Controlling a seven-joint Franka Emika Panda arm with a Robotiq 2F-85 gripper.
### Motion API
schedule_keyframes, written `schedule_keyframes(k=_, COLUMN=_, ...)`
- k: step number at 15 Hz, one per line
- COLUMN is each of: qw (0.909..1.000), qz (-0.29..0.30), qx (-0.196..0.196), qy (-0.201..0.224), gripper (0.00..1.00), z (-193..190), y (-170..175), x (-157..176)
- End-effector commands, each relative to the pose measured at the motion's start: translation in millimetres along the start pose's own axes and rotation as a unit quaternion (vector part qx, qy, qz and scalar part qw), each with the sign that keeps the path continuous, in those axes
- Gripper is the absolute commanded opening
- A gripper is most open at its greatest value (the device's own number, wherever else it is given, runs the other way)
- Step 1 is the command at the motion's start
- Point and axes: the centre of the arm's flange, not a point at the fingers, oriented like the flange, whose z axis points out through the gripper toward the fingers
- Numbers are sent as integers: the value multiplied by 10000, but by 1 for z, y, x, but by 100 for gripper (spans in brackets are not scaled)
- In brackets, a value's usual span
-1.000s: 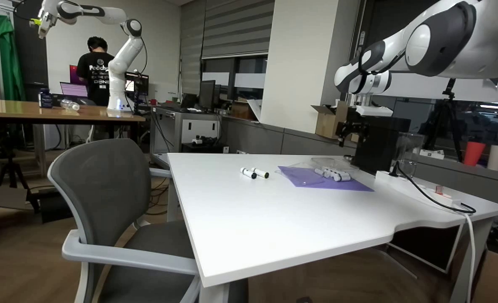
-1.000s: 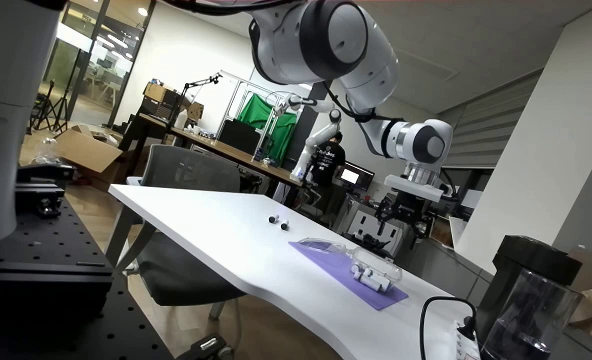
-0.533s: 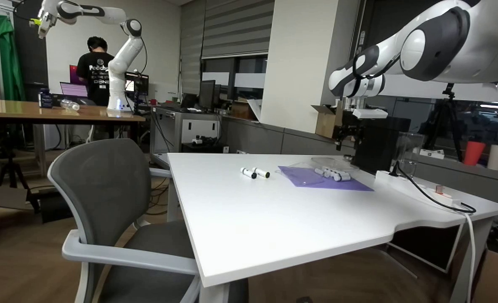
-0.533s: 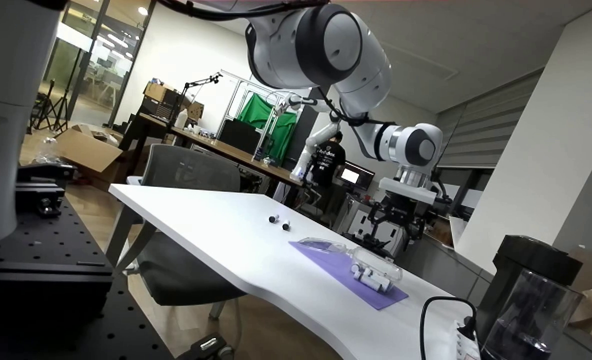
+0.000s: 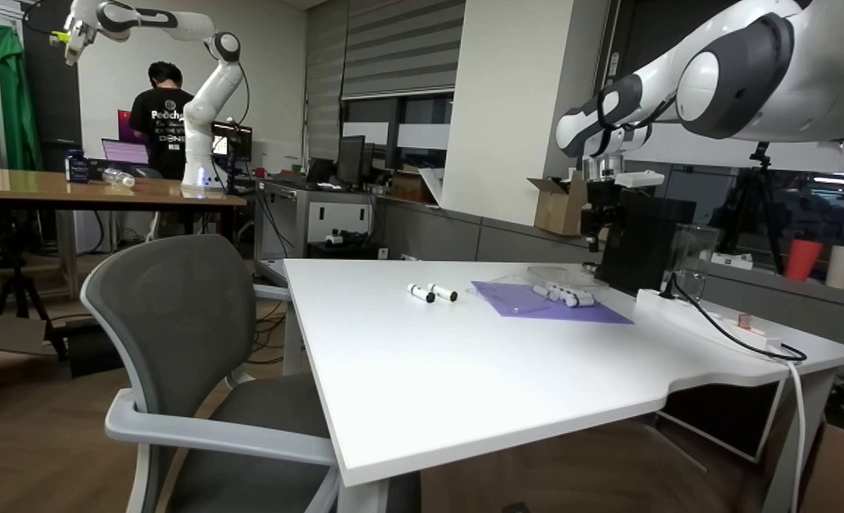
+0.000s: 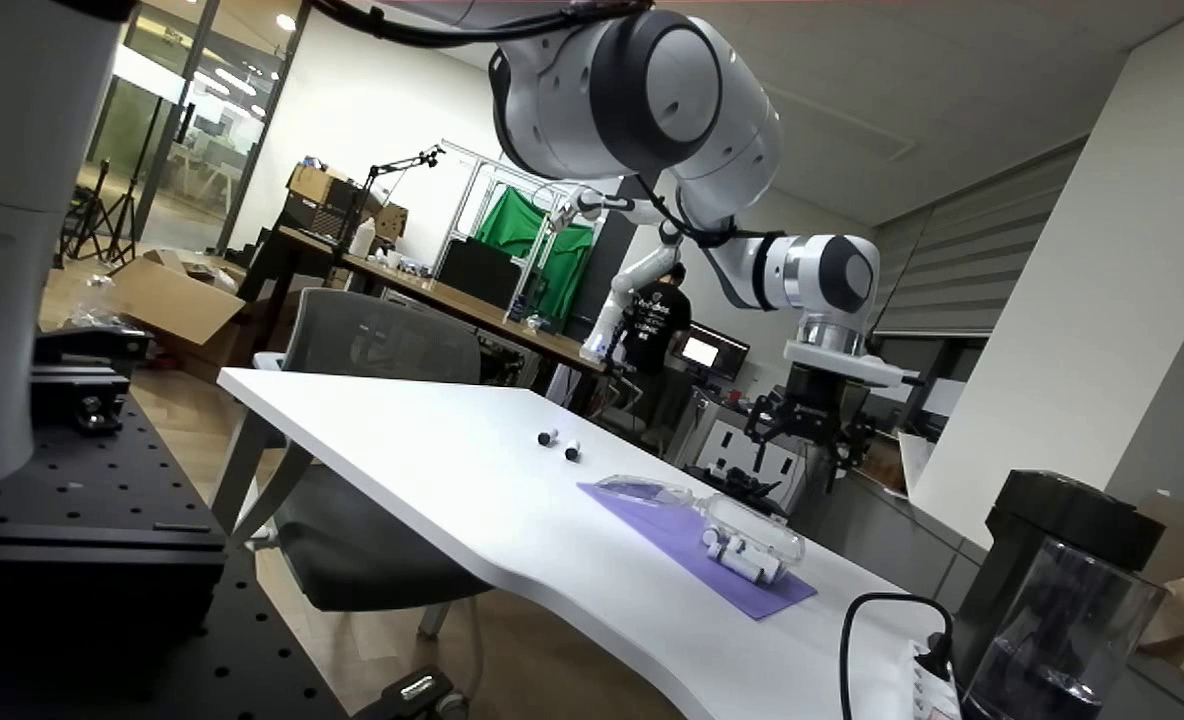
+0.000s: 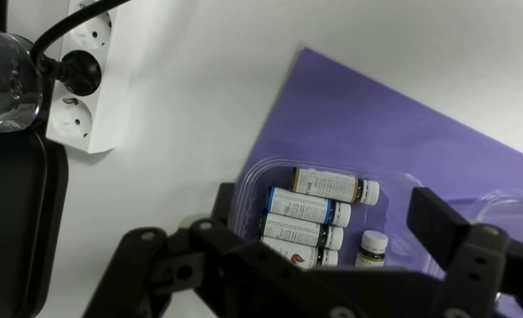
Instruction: Take three bottles from the container and put them on the table
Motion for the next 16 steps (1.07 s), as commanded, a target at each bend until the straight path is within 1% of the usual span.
schedule_keyframes(k=1, qw=10000, qz=-7, qx=0, qy=-7, gripper=100, z=1, y=0, x=0)
schedule_keyframes(k=5, qw=10000, qz=-20, qx=-6, qy=-21, gripper=100, z=2, y=-1, x=0)
schedule_keyframes(k=6, qw=9998, qz=-186, qx=-70, qy=34, gripper=100, z=4, y=1, x=3)
schedule_keyframes(k=8, qw=9967, qz=-784, qx=-187, qy=44, gripper=100, z=8, y=7, x=11)
schedule_keyframes(k=10, qw=9893, qz=-1431, qx=-264, qy=59, gripper=100, z=13, y=14, x=21)
schedule_keyframes(k=12, qw=9784, qz=-2053, qx=-238, qy=-81, gripper=100, z=20, y=16, x=32)
schedule_keyframes(k=14, qw=9644, qz=-2616, qx=-309, qy=-223, gripper=100, z=30, y=14, x=41)
schedule_keyframes(k=16, qw=9479, qz=-3136, qx=-422, qy=-359, gripper=100, z=42, y=9, x=53)
